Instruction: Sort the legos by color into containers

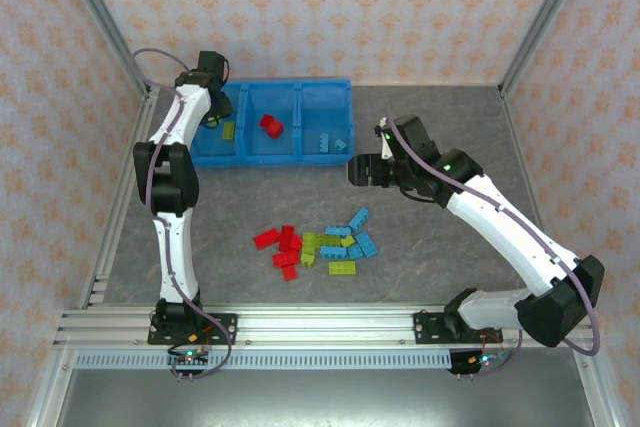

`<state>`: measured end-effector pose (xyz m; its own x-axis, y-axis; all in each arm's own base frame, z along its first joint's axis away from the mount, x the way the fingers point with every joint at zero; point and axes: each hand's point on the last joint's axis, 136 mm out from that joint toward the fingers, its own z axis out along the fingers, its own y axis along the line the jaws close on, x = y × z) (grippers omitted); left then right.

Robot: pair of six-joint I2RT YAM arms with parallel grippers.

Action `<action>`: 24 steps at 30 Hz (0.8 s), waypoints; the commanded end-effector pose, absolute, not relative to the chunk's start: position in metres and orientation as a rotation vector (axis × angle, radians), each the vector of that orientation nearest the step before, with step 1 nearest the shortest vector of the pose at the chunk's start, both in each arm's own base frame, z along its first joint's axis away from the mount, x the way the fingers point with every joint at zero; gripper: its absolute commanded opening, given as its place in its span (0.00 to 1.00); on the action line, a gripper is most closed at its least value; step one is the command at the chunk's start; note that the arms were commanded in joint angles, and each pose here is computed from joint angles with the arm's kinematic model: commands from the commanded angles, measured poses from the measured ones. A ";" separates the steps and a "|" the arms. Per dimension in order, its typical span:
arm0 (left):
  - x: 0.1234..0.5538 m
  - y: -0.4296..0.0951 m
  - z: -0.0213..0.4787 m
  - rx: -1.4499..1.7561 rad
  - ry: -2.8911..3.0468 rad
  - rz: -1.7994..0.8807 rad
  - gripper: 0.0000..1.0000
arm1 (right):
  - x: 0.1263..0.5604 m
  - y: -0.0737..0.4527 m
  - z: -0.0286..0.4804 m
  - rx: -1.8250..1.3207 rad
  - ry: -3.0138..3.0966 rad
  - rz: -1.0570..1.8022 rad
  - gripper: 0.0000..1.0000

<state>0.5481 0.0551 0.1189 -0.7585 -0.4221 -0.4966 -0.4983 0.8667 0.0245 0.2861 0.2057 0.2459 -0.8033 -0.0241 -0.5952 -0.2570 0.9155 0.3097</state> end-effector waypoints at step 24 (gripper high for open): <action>0.380 -0.125 0.329 0.325 2.165 -0.302 0.38 | 0.265 0.210 0.135 0.274 2.877 0.472 0.80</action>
<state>0.3884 -0.1125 0.3595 -0.5508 -0.0515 -0.8330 0.1923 0.9634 -0.1867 0.2859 0.2058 0.1577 -0.9348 0.1476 -0.3230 0.0441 0.9507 0.3068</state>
